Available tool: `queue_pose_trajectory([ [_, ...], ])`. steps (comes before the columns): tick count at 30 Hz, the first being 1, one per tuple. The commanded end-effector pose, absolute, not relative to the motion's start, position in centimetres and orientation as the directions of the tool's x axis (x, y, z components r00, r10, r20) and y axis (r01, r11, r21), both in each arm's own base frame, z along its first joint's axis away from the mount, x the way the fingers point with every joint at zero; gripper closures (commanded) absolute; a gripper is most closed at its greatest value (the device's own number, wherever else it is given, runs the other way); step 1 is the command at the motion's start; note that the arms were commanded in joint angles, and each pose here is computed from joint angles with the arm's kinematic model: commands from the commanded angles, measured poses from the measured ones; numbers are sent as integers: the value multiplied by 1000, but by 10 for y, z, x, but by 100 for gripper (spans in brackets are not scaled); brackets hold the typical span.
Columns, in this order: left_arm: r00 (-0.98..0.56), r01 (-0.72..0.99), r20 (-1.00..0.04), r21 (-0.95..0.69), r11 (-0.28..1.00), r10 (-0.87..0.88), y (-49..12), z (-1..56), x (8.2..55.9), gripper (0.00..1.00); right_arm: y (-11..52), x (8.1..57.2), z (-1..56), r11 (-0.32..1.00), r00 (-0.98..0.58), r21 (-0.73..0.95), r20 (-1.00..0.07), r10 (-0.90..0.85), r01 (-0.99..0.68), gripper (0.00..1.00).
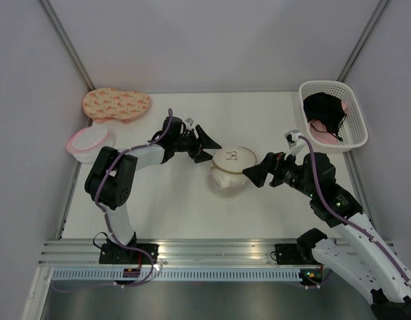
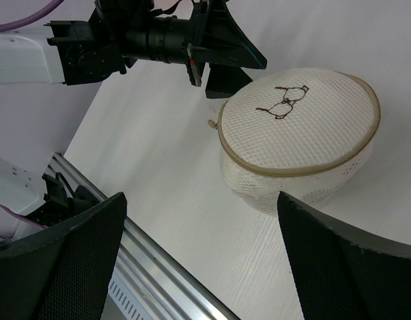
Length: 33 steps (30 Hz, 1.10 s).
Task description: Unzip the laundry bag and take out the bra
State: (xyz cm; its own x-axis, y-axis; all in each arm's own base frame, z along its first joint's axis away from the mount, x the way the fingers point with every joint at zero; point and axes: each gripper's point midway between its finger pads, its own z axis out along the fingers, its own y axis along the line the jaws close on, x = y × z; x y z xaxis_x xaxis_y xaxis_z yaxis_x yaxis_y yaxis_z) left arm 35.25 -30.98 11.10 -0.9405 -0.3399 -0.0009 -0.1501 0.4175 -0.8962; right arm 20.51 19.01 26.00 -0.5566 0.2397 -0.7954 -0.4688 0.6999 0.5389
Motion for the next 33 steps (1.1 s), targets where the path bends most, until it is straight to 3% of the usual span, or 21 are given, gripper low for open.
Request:
queue_pose_trajectory([
  [1,-953,-114,9,-938,328,-304,-320,132,352,32,187,204,274,702,-531,536,-807,260,-470,2],
  [7,-989,-87,41,-937,337,-142,-330,134,330,27,188,207,270,703,-538,541,-801,262,-462,2],
  [14,-999,-21,2,-928,372,-50,-328,130,322,27,190,210,268,704,-547,548,-794,266,-453,2],
  [18,-1000,-7,-4,-931,365,-28,-329,129,320,46,190,210,265,706,-554,552,-788,268,-444,2],
  [21,-1000,5,-8,-934,356,-7,-328,128,317,81,189,211,264,708,-554,552,-787,270,-439,2],
  [23,-1000,5,-5,-935,353,3,-328,127,314,96,190,212,263,710,-556,553,-786,271,-436,2],
  [27,-1000,-22,23,-943,332,-2,-326,128,305,98,191,215,259,713,-565,556,-780,269,-428,2],
  [29,-997,56,-67,-962,268,-33,-328,148,311,98,191,217,259,719,-564,553,-781,269,-422,2],
  [30,-997,-1,-19,-966,259,-72,-325,145,306,98,191,218,257,723,-566,550,-780,267,-417,2],
  [31,-991,52,-78,-973,225,-110,-325,161,310,98,191,220,256,725,-564,548,-781,267,-416,2],
  [33,-960,18,-85,-969,245,-267,-318,163,323,98,190,226,255,737,-561,548,-780,279,-395,2],
])
